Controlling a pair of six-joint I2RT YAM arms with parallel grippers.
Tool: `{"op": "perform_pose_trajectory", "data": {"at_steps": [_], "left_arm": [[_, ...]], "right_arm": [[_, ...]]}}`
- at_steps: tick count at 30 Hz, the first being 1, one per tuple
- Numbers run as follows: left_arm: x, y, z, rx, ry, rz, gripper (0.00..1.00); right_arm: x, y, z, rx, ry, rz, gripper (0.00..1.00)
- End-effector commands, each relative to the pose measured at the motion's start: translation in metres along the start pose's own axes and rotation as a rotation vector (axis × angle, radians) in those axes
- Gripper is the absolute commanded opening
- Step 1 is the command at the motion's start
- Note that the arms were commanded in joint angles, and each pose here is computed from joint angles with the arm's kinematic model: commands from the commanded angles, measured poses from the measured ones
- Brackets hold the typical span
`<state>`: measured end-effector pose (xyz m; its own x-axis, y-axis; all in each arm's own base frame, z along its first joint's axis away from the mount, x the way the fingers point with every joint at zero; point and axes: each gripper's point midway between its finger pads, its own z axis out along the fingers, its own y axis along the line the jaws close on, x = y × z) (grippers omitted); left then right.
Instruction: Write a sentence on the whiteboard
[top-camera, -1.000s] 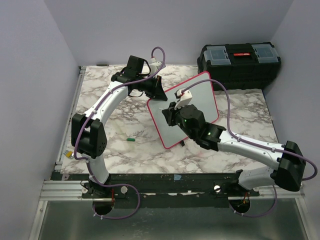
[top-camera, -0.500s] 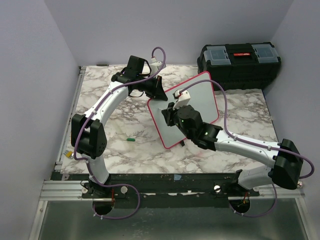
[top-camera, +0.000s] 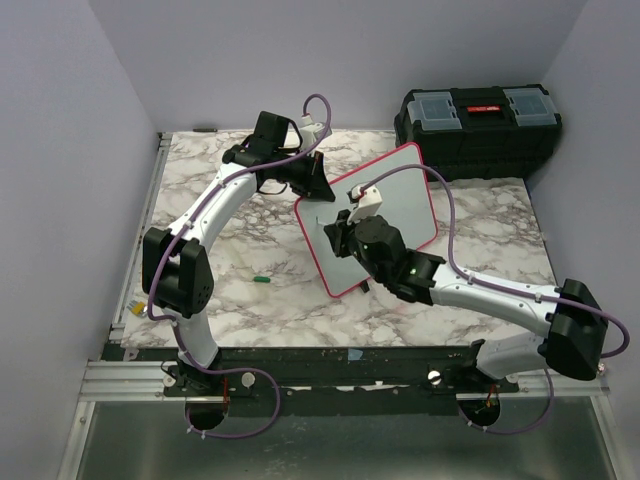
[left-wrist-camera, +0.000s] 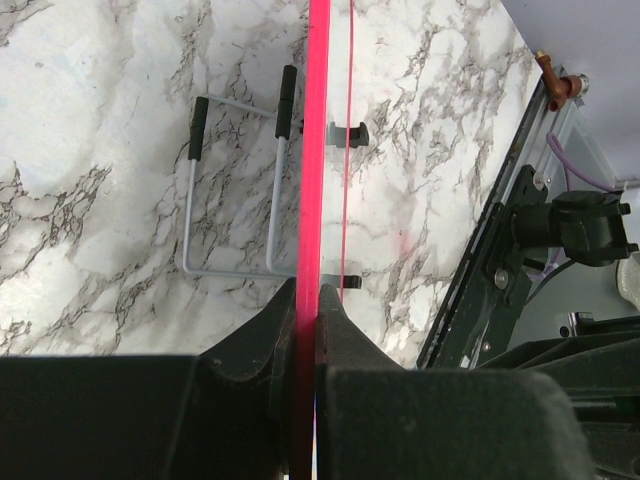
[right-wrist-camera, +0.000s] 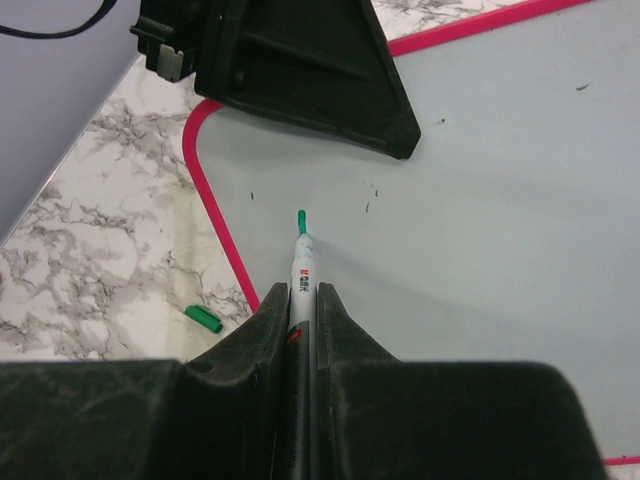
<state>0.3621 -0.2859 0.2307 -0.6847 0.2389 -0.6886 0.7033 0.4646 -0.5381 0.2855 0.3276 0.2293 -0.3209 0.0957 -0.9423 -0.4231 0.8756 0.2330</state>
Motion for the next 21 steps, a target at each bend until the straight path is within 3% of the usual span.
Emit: {"op": "perform_pose_trajectory", "data": {"at_steps": [1, 11, 21], "left_arm": [[-0.001, 0.019, -0.003, -0.133, -0.009, 0.070, 0.00], [-0.002, 0.018, -0.003, -0.133, -0.011, 0.071, 0.00], [-0.002, 0.017, -0.004, -0.134, -0.012, 0.074, 0.00]], "right_arm": [[0.025, -0.015, -0.005, 0.043, 0.057, -0.011, 0.01], [0.046, -0.022, -0.017, 0.039, 0.121, -0.012, 0.01], [0.008, 0.004, -0.032, -0.094, 0.062, 0.029, 0.01]]}}
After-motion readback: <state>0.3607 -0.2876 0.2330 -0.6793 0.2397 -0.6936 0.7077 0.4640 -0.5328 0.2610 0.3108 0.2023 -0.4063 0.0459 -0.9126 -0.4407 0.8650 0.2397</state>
